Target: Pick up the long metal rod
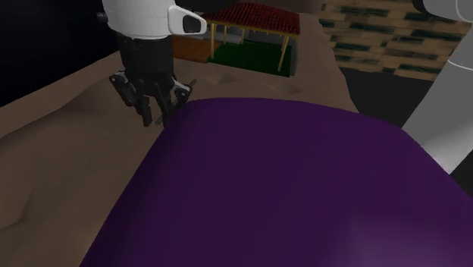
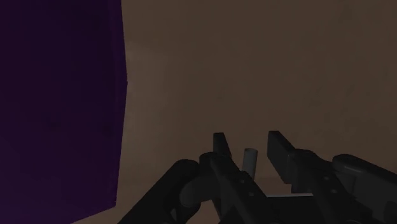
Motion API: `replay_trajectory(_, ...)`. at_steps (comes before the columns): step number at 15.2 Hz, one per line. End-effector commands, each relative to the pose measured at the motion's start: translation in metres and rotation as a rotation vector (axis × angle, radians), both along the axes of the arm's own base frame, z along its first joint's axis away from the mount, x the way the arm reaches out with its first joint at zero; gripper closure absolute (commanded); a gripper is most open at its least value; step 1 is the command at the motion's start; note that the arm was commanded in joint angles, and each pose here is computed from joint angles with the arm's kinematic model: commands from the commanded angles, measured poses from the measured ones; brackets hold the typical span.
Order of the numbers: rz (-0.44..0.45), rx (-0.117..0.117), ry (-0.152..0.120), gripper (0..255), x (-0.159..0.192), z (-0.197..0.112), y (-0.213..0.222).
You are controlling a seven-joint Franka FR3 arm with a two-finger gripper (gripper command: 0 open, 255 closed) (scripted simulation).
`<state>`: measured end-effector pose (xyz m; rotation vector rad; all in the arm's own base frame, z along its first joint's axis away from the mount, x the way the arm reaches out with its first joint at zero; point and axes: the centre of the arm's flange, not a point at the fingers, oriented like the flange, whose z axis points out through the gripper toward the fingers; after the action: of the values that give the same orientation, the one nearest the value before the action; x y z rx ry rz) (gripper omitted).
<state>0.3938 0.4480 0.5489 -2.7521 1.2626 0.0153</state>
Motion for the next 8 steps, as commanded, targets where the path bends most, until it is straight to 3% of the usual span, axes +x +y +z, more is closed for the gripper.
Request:
replay_trajectory(1,-0.001,0.014,-0.005,255,0.0028,-0.0026,0.0011)
replay_trajectory(8,-0.001,0.014,-0.005,255,0.0024,0.0024,0.0001)
